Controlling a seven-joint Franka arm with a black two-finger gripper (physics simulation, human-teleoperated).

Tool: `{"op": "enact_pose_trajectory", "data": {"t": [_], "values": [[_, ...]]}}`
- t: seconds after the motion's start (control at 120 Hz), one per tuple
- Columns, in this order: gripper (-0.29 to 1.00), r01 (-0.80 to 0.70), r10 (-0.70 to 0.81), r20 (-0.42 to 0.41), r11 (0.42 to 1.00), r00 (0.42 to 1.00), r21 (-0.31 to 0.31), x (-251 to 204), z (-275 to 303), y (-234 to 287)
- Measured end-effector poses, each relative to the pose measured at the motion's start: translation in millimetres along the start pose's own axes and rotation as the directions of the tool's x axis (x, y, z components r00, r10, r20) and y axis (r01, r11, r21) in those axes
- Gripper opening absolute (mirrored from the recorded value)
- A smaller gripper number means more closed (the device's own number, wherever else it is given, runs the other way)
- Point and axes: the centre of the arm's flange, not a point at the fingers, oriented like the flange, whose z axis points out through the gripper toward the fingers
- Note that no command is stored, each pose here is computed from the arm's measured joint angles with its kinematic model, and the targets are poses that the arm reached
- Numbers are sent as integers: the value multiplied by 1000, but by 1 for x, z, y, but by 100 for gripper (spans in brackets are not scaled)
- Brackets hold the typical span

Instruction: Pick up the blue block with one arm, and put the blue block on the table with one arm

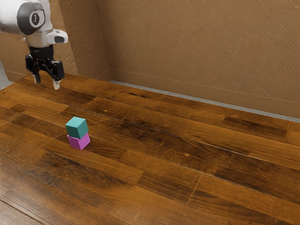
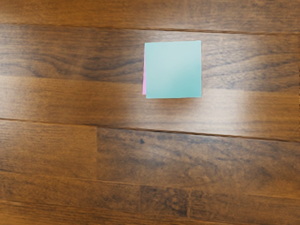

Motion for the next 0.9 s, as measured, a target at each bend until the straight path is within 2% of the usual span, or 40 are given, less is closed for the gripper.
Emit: {"op": "enact_pose_trajectory", "data": {"t": [0.283, 0.55, 0.617, 0.767, 0.9], "values": [[68, -38, 36, -63, 999, 997, -19, 59, 67, -28], [68, -140, 136, -103, 989, 985, -39, 118, 118, -9], [68, -146, 139, -108, 988, 984, -52, 121, 124, -4], [68, -114, 109, -60, 989, 992, -98, 103, 159, 0], [68, -103, 97, -56, 989, 994, -106, 89, 181, 13]]}}
